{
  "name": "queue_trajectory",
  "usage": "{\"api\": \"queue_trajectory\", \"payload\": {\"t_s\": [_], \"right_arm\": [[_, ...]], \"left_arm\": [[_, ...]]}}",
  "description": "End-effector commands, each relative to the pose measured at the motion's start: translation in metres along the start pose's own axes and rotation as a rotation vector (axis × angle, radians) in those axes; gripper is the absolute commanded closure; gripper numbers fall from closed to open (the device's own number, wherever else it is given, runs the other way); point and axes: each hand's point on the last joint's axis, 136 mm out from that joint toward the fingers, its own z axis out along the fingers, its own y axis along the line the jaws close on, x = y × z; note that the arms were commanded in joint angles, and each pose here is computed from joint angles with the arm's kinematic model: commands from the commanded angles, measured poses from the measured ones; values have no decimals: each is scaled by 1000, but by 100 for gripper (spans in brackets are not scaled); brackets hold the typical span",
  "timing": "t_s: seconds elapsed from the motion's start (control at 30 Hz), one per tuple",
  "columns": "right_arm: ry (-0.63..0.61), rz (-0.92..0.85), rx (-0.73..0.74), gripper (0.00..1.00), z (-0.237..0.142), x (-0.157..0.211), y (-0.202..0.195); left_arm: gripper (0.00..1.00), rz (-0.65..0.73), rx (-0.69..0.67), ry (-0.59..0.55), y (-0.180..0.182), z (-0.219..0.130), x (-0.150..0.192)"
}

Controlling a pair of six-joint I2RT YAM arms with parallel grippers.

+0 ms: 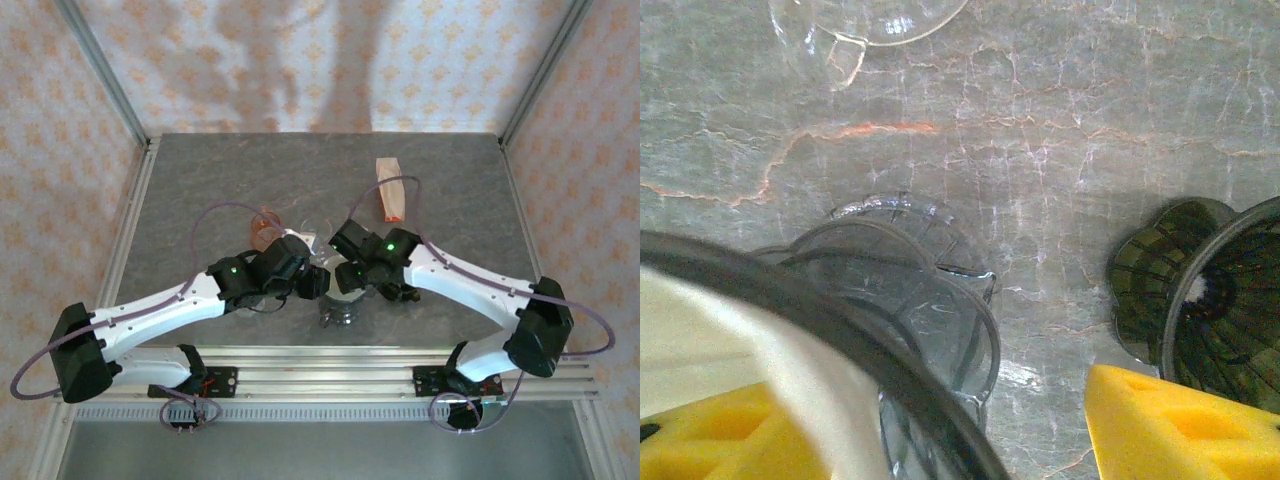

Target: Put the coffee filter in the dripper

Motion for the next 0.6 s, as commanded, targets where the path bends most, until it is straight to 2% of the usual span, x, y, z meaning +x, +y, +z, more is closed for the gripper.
{"api": "queue_trajectory", "payload": {"t_s": [0.0,0.57], "right_arm": [[-96,26,7,35,-29,-14,-7],[-148,126,23,43,-49,-10,-38]], "left_arm": [[65,-1,-12,9,4,4,3],[65,-5,-13,10,5,5,4]]}}
